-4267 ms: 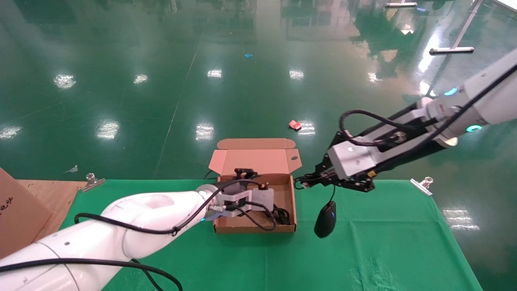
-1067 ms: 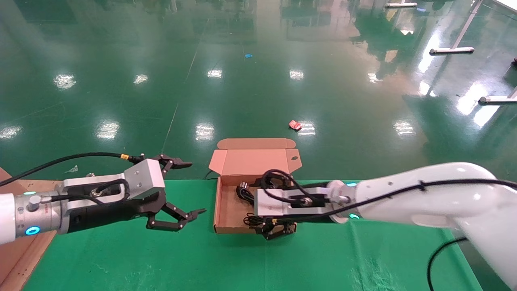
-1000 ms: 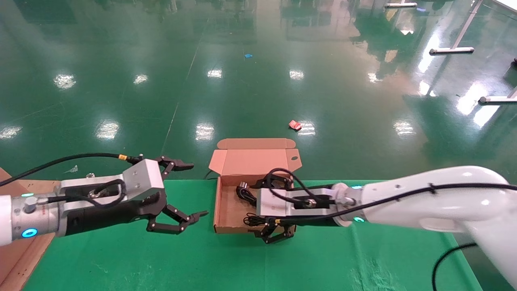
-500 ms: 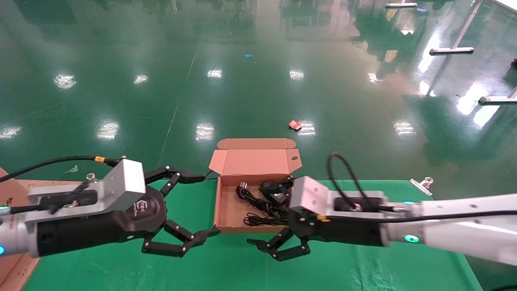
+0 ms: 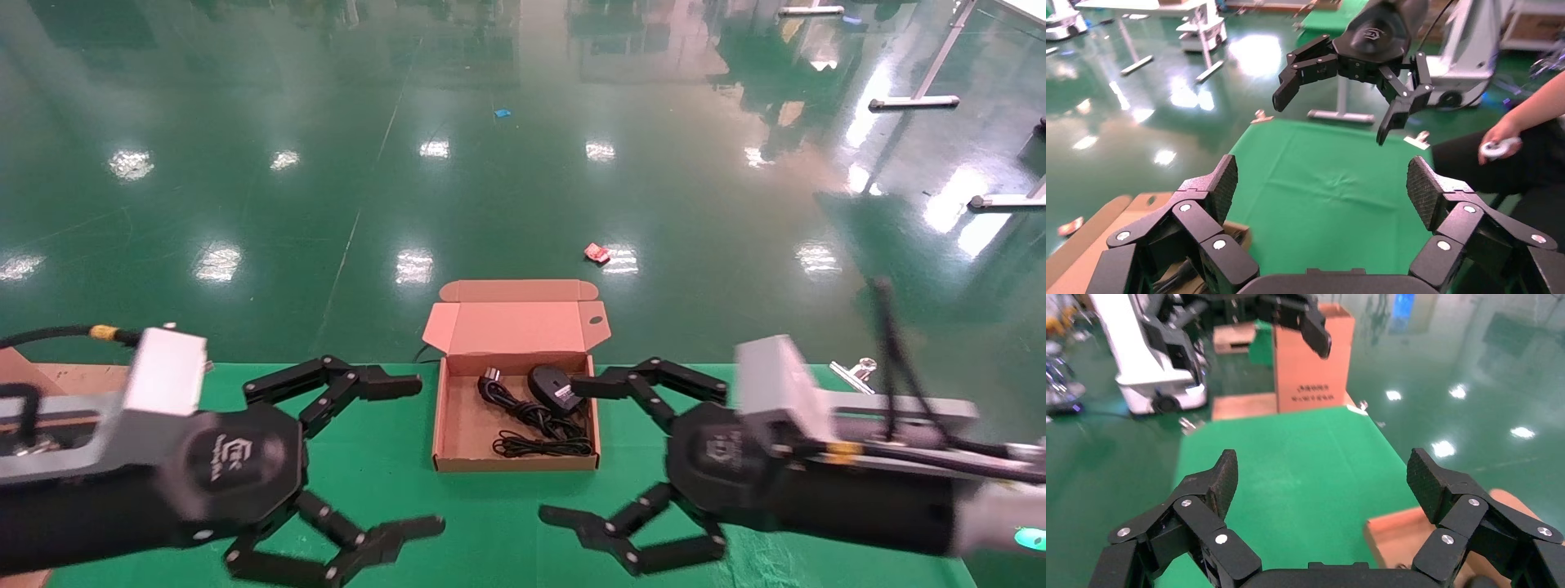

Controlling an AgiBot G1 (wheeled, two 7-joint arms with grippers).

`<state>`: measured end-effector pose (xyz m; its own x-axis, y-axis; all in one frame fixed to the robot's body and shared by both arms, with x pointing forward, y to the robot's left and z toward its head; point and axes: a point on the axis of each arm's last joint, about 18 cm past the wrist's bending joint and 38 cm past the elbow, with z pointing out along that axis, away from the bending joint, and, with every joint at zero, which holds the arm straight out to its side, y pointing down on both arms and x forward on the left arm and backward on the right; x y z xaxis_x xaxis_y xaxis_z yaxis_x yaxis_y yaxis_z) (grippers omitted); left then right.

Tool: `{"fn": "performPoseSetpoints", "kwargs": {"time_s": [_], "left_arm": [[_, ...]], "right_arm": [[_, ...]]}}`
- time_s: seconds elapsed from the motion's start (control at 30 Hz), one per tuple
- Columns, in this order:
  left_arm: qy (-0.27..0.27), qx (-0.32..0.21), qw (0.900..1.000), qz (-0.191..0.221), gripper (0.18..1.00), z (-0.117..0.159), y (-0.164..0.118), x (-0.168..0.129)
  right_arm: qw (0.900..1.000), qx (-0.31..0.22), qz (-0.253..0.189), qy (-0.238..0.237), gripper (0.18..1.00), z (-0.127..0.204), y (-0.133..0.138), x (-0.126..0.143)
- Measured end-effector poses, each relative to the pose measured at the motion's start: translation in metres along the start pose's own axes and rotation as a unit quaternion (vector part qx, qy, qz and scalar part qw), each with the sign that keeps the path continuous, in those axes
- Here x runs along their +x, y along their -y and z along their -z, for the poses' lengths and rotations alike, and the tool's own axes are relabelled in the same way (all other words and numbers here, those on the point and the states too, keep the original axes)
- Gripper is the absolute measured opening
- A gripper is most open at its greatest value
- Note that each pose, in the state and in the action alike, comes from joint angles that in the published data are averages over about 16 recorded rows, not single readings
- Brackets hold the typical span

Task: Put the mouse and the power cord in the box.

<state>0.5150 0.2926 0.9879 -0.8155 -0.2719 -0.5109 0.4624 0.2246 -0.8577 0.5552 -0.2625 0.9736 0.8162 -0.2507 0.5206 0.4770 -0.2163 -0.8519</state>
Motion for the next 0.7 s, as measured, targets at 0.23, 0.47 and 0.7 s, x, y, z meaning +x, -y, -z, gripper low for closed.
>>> {"fn": "performPoseSetpoints", "kwargs": {"time_s": [0.23,0.47,0.7], "left_arm": [[-0.032,0.034,0.9988,0.012,1.001,0.012,0.013,0.017],[-0.051,0.054,0.9971,0.016,1.001,0.021,0.02,0.028],[-0.056,0.059,0.9965,0.016,1.001,0.023,0.022,0.03]], "right_arm": [[0.999,0.031,-0.017,0.019,1.001,0.036,0.024,-0.023],[0.998,0.048,-0.021,0.04,1.001,0.062,0.043,-0.043],[0.997,0.053,-0.021,0.048,1.001,0.071,0.051,-0.052]]}}
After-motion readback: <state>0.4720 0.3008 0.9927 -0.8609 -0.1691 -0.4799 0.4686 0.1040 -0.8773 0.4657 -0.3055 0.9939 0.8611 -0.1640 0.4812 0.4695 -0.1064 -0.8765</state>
